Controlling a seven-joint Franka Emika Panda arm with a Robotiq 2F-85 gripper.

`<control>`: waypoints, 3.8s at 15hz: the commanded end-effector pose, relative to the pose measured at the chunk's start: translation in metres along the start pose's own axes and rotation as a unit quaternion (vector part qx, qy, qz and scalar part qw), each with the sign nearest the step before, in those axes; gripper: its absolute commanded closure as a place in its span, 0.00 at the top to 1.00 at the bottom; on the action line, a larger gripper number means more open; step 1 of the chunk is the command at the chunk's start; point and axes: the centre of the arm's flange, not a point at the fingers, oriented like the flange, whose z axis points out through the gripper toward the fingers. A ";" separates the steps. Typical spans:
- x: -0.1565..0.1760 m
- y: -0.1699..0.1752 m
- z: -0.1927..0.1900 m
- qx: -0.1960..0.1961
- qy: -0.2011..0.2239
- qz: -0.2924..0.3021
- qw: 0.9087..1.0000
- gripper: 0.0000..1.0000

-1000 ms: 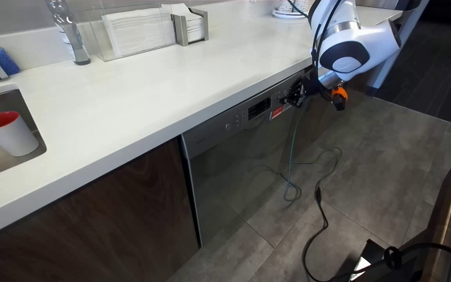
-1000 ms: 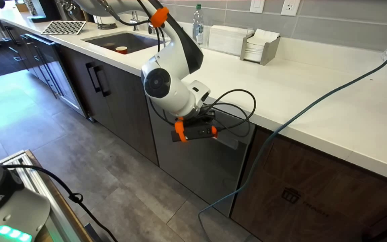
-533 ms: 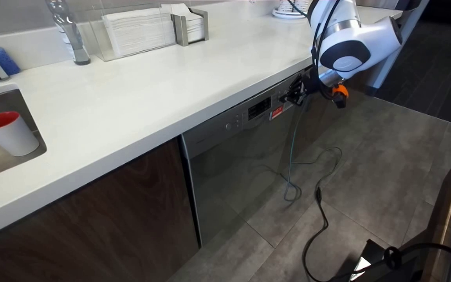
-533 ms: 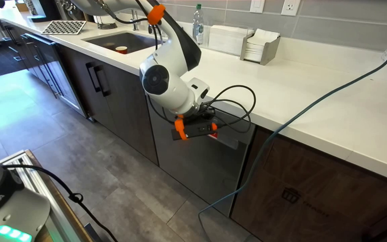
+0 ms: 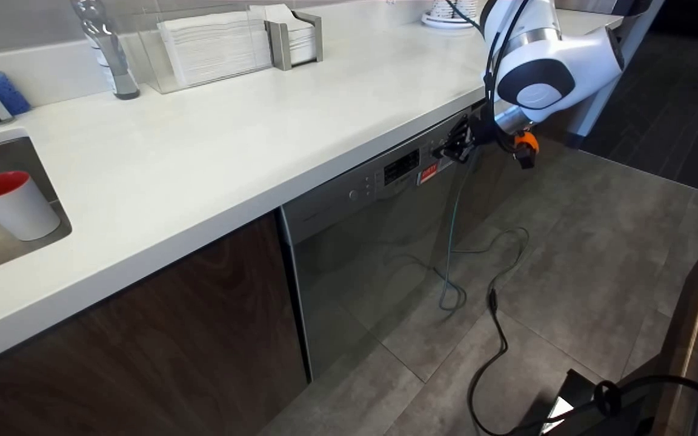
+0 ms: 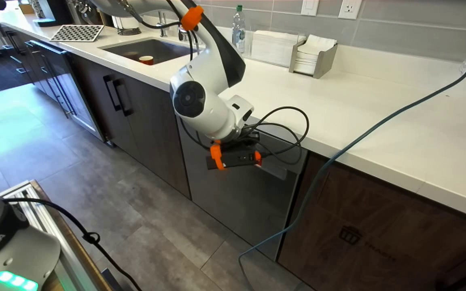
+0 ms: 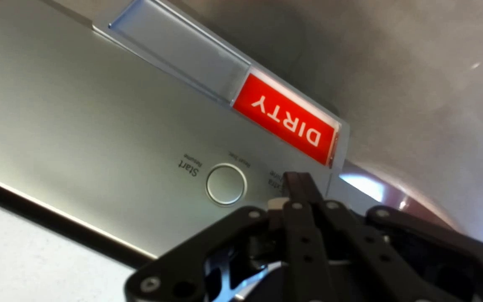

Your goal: Press a button on the dishwasher

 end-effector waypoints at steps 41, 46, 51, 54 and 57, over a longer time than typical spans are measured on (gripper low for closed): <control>0.005 0.017 0.017 0.003 0.044 0.044 0.998 0.00; 0.012 0.022 0.021 0.007 0.043 0.039 0.998 0.00; 0.008 0.020 0.007 0.021 0.026 0.031 0.999 0.00; 0.006 0.020 -0.012 0.047 0.009 -0.007 0.999 0.00; 0.008 0.024 -0.033 0.072 -0.011 -0.046 0.996 0.00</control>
